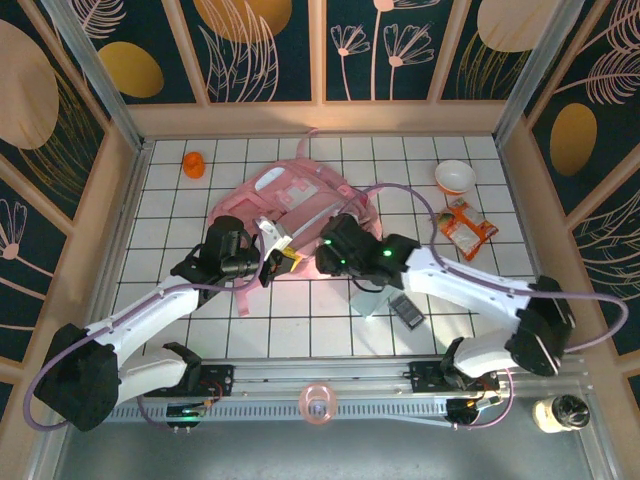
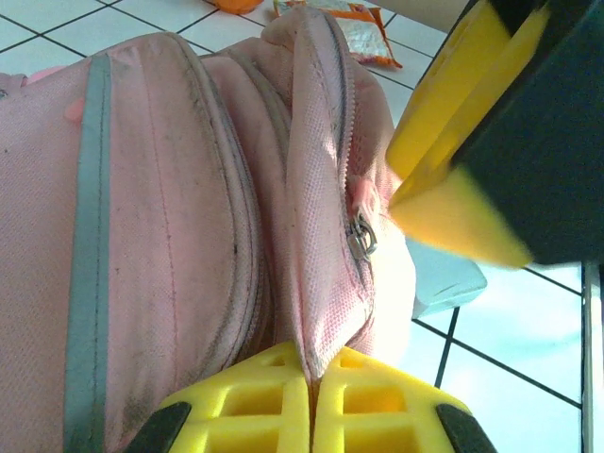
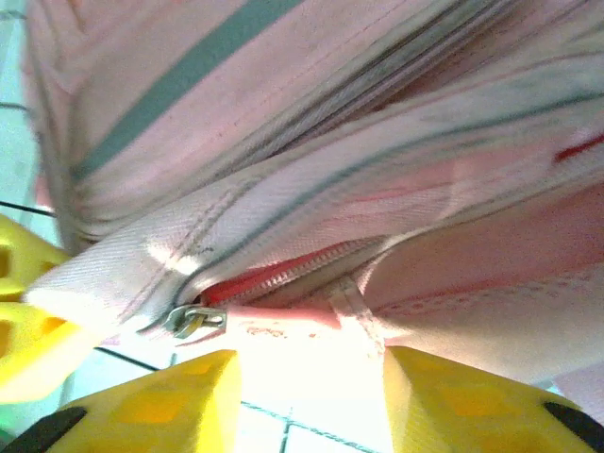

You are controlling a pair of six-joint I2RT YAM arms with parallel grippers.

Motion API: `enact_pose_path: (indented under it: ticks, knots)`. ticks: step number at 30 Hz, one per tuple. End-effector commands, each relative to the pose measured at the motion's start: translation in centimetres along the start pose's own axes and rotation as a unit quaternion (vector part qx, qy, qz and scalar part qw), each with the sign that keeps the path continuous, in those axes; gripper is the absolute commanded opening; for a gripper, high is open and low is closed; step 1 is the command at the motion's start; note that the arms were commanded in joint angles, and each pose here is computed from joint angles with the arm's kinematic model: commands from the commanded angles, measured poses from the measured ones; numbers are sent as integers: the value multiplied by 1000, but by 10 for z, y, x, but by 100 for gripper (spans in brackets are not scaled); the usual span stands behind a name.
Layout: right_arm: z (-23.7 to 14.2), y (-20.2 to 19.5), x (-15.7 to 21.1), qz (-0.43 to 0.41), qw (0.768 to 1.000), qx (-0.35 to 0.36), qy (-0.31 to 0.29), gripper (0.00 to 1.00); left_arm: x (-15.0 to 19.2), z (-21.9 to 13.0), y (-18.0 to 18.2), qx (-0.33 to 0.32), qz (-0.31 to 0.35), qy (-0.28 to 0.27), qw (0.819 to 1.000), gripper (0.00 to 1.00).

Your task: Pack the student bag

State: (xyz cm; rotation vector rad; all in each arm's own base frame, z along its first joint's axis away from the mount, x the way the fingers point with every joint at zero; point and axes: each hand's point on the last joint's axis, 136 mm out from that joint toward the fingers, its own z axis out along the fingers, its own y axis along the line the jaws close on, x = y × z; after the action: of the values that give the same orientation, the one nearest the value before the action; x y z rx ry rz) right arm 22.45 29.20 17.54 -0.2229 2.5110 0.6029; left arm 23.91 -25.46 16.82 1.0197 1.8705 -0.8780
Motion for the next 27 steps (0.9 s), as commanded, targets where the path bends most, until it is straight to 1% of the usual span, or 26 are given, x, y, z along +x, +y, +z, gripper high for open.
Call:
enact_pose_path:
  ticks: [1,4,8,11,12,17,22,24,27]
  knots:
    - [-15,23,-8,13,991,-131,-5,47,-47,-10,-15,33,30,-72,996,0]
    - [-22,20,-6,33,984,-172,-7,49,-48,-10,-15,35,31,-74,996,0]
    - [-21,8,-5,47,985,-167,-8,51,-51,-11,-16,37,30,-79,996,0]
    - [-17,12,-2,37,985,-166,-1,50,-53,-10,-17,40,27,-83,995,0]
    - [-15,15,-2,30,986,-162,-2,50,-54,-10,-17,42,26,-85,995,0]
    - [-2,16,0,-14,996,-91,-1,49,-56,-11,-18,44,25,-89,995,0]
    - [11,22,-13,-43,996,-72,-10,48,-55,-11,-19,49,25,-87,995,0]
    - [13,25,-18,-49,996,-70,-15,45,-55,-12,-21,50,25,-88,995,0]
    - [13,26,-23,-47,996,-65,-26,31,-55,-13,-20,46,26,-89,995,0]
